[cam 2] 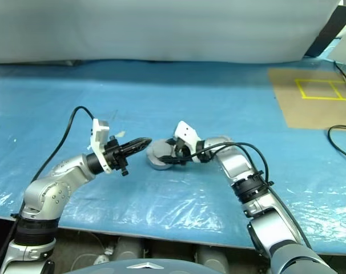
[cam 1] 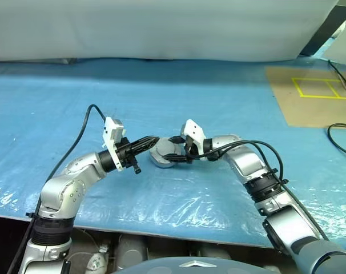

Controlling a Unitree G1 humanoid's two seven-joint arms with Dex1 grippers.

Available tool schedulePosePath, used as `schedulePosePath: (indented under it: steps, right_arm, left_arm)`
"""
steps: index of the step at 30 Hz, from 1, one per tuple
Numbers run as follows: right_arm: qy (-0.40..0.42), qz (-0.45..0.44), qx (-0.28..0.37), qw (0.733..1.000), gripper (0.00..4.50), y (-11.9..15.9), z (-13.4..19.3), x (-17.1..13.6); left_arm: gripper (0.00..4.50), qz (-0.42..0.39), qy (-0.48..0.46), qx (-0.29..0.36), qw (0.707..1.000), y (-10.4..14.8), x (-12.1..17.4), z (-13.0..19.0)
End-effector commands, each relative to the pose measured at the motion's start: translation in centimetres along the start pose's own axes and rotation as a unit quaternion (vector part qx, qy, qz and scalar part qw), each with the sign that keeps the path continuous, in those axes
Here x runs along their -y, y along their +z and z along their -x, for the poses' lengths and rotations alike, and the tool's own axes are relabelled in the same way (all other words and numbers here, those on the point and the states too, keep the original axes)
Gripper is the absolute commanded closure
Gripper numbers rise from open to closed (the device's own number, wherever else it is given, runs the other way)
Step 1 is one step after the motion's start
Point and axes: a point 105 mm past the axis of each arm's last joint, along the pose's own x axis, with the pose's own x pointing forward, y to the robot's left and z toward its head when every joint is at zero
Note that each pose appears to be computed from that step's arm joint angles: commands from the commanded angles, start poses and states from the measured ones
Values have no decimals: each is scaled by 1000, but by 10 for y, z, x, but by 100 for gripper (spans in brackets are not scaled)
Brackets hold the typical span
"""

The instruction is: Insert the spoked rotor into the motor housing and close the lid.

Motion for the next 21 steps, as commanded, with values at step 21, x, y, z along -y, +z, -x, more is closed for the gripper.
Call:
schedulePosePath:
  steps: [21]
  right_arm:
    - [-52, -90, -240, 965, 152, -117, 2, -10]
  left_arm:
    - [450, -20, -5, 15, 1000, 2, -2, 2]
